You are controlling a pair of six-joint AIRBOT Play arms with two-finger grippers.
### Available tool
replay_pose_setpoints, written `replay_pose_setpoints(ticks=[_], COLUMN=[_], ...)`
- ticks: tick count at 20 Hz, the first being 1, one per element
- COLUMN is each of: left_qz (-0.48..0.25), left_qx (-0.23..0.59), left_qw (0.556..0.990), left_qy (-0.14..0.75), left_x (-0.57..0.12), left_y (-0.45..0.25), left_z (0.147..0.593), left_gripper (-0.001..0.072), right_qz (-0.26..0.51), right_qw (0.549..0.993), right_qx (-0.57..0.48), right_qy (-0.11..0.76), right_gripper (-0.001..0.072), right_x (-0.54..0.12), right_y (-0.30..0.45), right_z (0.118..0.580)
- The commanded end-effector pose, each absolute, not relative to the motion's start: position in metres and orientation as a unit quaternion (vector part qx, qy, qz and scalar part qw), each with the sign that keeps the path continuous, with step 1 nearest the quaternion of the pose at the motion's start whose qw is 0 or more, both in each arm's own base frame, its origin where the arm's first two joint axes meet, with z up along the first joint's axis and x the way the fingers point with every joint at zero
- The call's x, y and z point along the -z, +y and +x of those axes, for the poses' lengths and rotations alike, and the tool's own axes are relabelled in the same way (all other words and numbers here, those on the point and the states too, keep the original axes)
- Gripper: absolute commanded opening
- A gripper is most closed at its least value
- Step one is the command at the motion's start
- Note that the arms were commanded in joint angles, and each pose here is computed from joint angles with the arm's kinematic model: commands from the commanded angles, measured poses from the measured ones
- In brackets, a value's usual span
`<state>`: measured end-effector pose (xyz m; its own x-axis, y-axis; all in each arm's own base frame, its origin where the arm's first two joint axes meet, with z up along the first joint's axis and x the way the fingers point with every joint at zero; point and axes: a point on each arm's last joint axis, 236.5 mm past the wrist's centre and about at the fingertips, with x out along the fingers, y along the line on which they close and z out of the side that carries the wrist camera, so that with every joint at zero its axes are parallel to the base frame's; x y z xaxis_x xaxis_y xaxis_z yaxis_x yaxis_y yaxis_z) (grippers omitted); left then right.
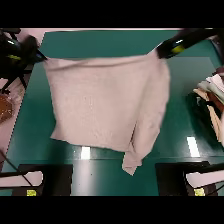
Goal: Fold the shirts.
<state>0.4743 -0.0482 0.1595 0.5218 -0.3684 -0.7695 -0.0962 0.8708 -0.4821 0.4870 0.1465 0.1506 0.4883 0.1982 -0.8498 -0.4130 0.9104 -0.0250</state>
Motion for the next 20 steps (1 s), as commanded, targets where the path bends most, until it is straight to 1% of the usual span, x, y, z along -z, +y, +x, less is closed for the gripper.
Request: replay_pose_setpoints(ticks=[1,3,7,8,12,13,16,18,20], left_qz=[-0.199,-0.163,-0.143,-0.142,-0.137,-0.137,-0.133,-0.133,-0.132], left_qx=[0.027,-0.006,-0.037,-0.047,-0.055,-0.056,-0.063,-0.064,-0.065], left_qw=[0.839,0.835,0.845,0.846,0.855,0.853,0.852,0.856,0.857], left_qy=[0.506,0.526,0.515,0.512,0.498,0.500,0.503,0.494,0.493], left_x=[-0.078,-0.049,-0.030,-0.028,-0.019,-0.014,0.000,0.004,0.005], left_y=[-0.020,0.001,0.020,0.024,0.030,0.031,0.034,0.035,0.036], left_z=[0.514,0.517,0.528,0.529,0.535,0.534,0.531,0.534,0.534], left_gripper=[0.0023,0.0023,0.0023,0.0023,0.0023,0.0023,0.0023,0.0023,0.0023], right_qz=[-0.172,-0.170,-0.171,-0.159,-0.141,-0.147,-0.194,-0.183,-0.161], right_qw=[0.825,0.815,0.813,0.813,0.818,0.818,0.825,0.825,0.816], right_qx=[-0.174,-0.170,-0.126,-0.125,-0.119,-0.117,-0.056,-0.042,-0.008], right_qy=[0.509,0.527,0.543,0.546,0.545,0.544,0.529,0.532,0.556], right_gripper=[0.0010,0.0010,0.0010,0.0010,0.0010,0.0010,0.0010,0.0011,0.0012], right_x=[-0.053,-0.029,-0.020,-0.021,-0.022,-0.023,-0.030,-0.029,-0.023], right_y=[0.165,0.166,0.155,0.157,0.185,0.193,0.187,0.187,0.178], right_z=[0.527,0.529,0.529,0.526,0.518,0.514,0.514,0.511,0.501])
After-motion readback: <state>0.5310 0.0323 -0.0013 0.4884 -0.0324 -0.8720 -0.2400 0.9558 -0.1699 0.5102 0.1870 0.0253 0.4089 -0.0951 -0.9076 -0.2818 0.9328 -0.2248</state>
